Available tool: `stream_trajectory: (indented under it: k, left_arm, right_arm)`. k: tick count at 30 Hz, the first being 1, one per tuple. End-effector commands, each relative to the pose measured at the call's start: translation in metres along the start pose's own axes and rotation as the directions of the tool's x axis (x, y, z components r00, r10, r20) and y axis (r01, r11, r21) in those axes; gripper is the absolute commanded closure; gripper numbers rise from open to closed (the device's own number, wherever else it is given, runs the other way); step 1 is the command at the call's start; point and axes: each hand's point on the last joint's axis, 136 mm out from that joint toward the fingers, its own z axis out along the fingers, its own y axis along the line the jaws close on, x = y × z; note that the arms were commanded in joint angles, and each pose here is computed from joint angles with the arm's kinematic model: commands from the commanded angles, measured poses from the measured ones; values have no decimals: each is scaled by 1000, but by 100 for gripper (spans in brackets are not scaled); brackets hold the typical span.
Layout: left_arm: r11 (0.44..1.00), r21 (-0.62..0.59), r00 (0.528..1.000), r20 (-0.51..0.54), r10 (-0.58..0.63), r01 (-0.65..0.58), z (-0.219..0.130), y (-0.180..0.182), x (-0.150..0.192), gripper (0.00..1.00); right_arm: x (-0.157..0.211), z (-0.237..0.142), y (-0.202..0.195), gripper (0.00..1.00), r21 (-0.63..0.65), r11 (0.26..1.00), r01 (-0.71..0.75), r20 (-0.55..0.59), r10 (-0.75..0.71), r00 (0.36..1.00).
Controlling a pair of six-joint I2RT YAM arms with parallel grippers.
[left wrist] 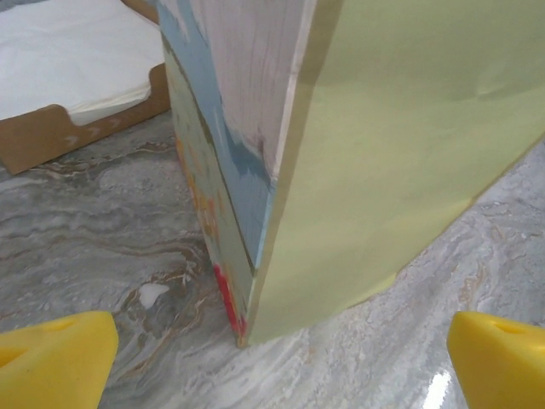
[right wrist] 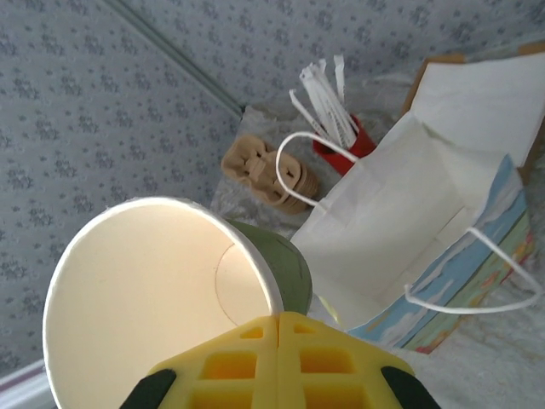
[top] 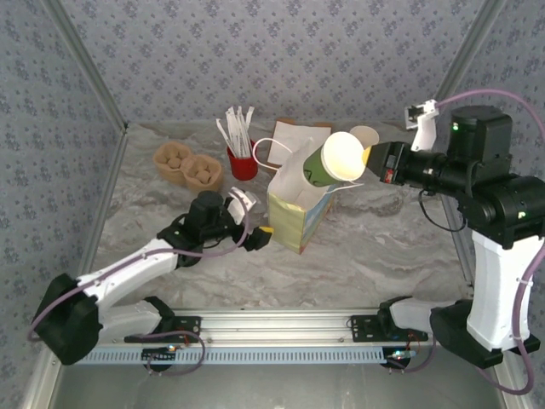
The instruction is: Pack the takeout coffee
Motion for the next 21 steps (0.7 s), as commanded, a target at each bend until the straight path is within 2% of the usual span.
stream_trajectory:
  k: [1, 5, 9, 21]
  left_arm:
    - [993, 89, 991, 114, 72, -82, 14, -15, -34, 1]
    - [984, 152, 993, 85, 81, -93, 35, -31, -34, 1]
    - [973, 214, 989, 133, 62, -90, 46, -53, -40, 1]
    - [953, 302, 995, 103, 5, -36, 98, -85, -47, 2]
  right_arm:
    - [-2, 7, 2, 100, 4, 1000, -16, 14, 16, 1000]
    - [2, 14, 7, 100, -4, 1000, -2, 2, 2, 1000]
    - [1, 13, 17, 100, -32, 999, 12, 5, -12, 1000]
    - [-4, 13, 25, 100, -27, 999, 46, 11, -45, 999]
